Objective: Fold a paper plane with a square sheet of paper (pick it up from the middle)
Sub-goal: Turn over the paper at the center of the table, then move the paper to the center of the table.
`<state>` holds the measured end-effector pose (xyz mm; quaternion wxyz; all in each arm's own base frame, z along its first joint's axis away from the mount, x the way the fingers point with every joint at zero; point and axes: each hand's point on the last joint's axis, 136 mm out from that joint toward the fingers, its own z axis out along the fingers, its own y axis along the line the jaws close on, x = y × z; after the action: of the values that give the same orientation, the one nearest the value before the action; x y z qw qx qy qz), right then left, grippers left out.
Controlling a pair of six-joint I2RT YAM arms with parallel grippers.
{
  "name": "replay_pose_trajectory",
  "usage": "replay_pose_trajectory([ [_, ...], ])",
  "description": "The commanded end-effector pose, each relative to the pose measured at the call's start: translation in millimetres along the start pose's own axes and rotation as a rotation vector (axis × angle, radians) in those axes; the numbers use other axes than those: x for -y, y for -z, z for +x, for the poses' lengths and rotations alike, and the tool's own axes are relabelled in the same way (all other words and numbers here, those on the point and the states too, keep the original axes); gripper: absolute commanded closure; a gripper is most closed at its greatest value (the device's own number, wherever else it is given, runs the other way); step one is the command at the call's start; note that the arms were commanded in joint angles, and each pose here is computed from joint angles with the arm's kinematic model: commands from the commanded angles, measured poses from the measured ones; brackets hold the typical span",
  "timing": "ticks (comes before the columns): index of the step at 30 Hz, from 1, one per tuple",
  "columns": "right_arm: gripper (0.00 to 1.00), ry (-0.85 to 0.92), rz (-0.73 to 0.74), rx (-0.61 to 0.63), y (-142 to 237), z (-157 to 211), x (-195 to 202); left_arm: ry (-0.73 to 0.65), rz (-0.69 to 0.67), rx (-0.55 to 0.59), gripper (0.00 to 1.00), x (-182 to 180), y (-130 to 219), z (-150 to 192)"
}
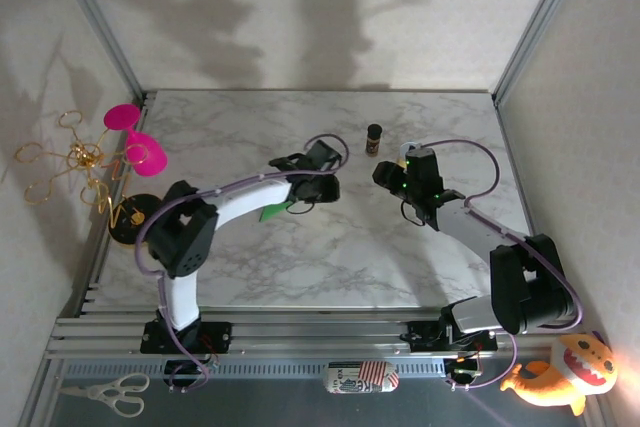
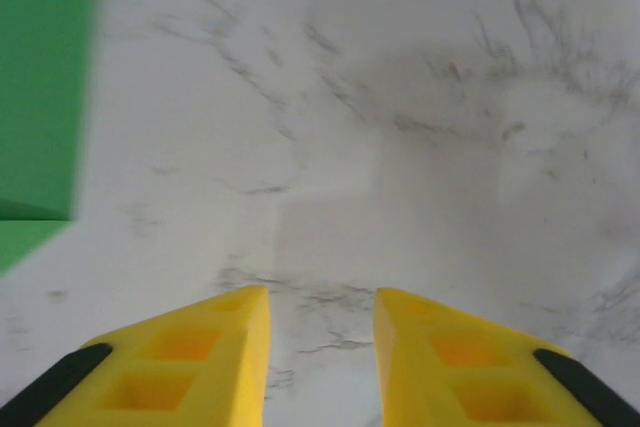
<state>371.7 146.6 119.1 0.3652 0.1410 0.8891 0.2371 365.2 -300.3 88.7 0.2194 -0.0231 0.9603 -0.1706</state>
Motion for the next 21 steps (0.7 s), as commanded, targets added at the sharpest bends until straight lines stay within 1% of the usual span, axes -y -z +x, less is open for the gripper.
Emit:
replay_pose_trajectory([
  [1, 0.34, -0.015, -0.049, -0.012, -6.0, -2.2, -8.9, 0.159, -0.064, 0.071, 0.70, -58.7, 7.9, -22.7],
  [2, 0.34, -0.019, -0.054, -0.022, -7.9, 0.3, -9.3, 0.198, -0.088, 0.077, 0.70, -77.9, 7.9, -23.3],
  [5, 0.34, -0.027, -0.063, -0.039, -11.8, 3.8, -9.8, 0.270, -0.104, 0.052, 0.74, -110.8, 1.1, -18.2],
  [9, 0.35, -0.033, -0.064, -0.059, -15.0, 7.1, -10.0, 0.295, -0.140, 0.036, 0.78, -130.6, -9.5, -13.6],
  [17, 0.35, -0.034, -0.060, -0.080, -18.4, 10.7, -9.0, 0.264, -0.192, -0.004, 0.85, -145.8, -33.0, -4.9],
  [21, 0.35, -0.034, -0.057, -0.089, -19.7, 13.6, -7.9, 0.240, -0.163, -0.045, 0.88, -141.4, -41.2, 4.0],
])
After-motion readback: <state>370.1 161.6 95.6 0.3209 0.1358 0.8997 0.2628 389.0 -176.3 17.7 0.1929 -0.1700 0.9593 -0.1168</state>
